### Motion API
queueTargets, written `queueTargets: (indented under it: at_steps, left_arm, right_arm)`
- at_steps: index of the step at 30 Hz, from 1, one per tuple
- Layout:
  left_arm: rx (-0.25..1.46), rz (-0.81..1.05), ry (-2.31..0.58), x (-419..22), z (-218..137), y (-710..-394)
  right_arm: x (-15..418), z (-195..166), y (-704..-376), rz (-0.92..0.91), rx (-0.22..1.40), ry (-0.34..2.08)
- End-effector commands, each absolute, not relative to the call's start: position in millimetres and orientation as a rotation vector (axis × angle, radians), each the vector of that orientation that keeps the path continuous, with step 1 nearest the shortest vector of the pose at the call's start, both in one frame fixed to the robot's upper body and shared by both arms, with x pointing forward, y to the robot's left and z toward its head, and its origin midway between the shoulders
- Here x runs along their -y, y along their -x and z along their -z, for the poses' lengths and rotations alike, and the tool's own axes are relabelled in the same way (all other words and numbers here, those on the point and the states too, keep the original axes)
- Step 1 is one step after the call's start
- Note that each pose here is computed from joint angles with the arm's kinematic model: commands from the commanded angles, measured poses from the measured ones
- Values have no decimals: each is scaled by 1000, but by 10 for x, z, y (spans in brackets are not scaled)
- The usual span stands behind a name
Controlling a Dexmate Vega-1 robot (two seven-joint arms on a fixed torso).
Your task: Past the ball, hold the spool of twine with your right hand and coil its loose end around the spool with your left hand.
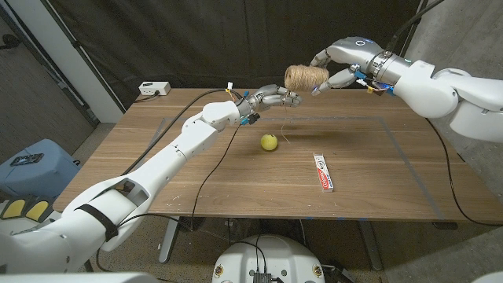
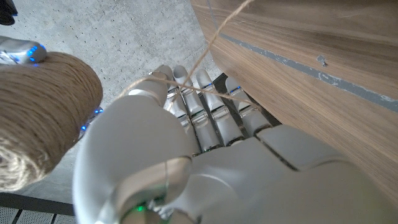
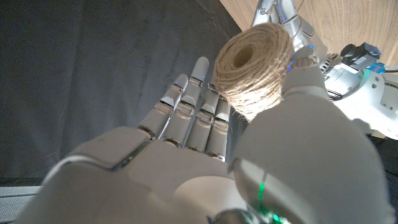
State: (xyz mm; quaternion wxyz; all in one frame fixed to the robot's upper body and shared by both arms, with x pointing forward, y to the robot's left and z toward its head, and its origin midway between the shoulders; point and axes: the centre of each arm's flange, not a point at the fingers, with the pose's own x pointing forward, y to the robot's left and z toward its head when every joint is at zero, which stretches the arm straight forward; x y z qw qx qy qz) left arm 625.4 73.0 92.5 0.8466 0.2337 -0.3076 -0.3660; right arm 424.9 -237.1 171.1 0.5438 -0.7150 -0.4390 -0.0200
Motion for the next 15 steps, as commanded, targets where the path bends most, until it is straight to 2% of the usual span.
queueTargets:
  at_steps: [1, 15]
  left_arm:
    - [644, 773, -485, -752, -917, -6277]
    - [635, 764, -471, -791, -886, -6300]
  right_arm:
    - [2404, -1818, -4300, 88, 1025, 1715]
    - [2422, -1921, -4405, 105, 1017, 1716]
